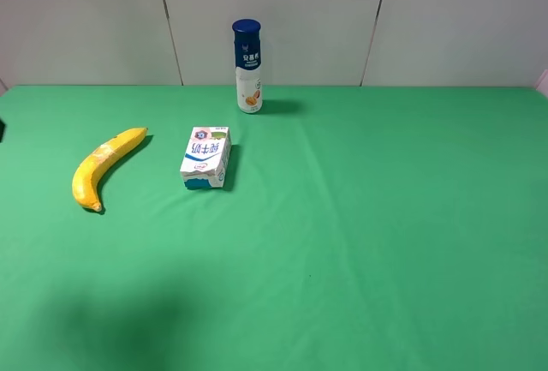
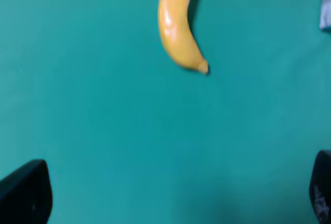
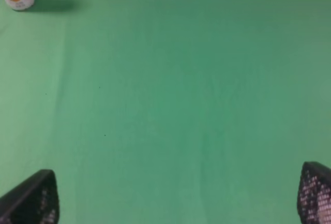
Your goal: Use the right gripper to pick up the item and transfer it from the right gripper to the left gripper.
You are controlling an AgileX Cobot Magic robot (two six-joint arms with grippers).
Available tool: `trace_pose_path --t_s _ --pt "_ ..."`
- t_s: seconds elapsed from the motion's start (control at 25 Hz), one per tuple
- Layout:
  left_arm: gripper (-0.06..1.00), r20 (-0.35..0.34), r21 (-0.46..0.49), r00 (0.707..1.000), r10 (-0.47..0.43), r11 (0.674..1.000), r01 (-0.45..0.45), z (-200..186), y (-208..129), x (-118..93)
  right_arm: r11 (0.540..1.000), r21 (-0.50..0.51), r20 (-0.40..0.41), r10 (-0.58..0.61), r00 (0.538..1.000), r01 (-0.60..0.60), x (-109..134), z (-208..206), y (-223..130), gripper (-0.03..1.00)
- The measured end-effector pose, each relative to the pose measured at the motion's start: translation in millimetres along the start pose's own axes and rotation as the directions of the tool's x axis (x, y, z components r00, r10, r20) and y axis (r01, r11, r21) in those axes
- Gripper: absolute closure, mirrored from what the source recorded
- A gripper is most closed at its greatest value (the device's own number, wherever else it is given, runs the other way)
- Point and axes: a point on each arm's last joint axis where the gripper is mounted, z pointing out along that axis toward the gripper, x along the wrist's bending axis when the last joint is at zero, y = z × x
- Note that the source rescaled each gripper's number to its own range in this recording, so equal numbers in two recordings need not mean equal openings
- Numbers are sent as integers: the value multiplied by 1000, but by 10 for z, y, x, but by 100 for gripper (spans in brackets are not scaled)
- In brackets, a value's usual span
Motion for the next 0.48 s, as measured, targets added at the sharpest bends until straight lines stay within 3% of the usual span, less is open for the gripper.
trace_pose_path --t_s 0.24,0.48 --pt "-5 4 -74 1000 0 997 0 -423 -428 68 1000 0 0 0 1000 0 0 0 0 -3" --pt "-5 27 -179 996 88 981 -81 -442 -1039 118 1000 0 0 0 1000 0 0 0 0 -3"
